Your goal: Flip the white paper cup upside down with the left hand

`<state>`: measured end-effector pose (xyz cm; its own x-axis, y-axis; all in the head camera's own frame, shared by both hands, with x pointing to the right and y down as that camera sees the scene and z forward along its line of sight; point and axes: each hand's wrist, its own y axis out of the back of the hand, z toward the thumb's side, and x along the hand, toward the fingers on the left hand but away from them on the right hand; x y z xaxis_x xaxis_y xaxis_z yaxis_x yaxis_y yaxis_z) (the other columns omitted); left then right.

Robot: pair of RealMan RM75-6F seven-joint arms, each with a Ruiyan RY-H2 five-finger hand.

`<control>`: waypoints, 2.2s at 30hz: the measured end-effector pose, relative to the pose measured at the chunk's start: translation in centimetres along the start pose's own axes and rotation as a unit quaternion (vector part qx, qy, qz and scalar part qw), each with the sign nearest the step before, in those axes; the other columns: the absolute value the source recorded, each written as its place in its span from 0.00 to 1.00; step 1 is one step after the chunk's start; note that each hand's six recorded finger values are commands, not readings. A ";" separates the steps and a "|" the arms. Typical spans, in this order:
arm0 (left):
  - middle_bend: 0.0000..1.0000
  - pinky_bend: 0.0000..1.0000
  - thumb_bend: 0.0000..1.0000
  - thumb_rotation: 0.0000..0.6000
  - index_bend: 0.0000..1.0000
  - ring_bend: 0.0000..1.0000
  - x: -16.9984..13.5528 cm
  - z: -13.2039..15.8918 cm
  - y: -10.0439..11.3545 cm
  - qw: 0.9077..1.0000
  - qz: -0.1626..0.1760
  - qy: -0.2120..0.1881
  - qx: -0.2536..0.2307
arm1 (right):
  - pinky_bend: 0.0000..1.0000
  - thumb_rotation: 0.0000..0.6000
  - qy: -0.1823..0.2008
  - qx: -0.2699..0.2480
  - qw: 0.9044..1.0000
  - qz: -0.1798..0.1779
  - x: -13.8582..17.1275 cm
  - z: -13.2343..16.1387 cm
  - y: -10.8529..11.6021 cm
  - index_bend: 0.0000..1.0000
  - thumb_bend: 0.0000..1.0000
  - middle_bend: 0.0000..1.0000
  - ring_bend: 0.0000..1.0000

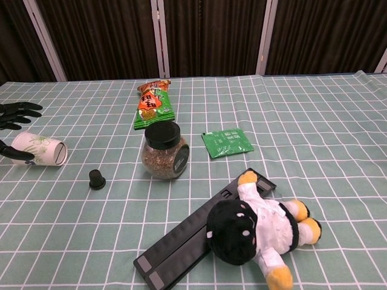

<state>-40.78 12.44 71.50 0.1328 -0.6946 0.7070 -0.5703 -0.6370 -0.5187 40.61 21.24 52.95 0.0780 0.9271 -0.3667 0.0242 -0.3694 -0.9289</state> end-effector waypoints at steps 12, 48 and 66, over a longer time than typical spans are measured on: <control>0.00 0.00 0.09 1.00 0.01 0.00 -1.5 3.7 -0.1 0.932 0.064 -0.073 0.350 | 0.00 1.00 0.002 -0.003 1.000 0.003 0.0 0.1 -0.1 0.00 0.00 0.00 0.00; 0.42 0.30 0.09 1.00 0.49 0.31 3.2 5.9 -5.6 0.787 0.107 -0.057 0.605 | 0.00 1.00 -0.013 -0.001 1.000 0.013 -0.3 -0.7 -0.6 0.00 0.00 0.00 0.00; 0.40 0.31 0.09 1.00 0.49 0.31 0.0 7.1 -1.2 0.988 0.122 -0.082 0.054 | 0.00 1.00 -0.002 -0.009 1.000 0.009 0.1 -0.1 -0.1 0.00 0.00 0.00 0.00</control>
<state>-34.38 10.81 68.70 0.1372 -0.8707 0.4724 -0.5127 -0.4705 -0.7182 40.71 21.37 52.96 0.0750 0.9202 -0.3842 0.0416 -0.3878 -0.9208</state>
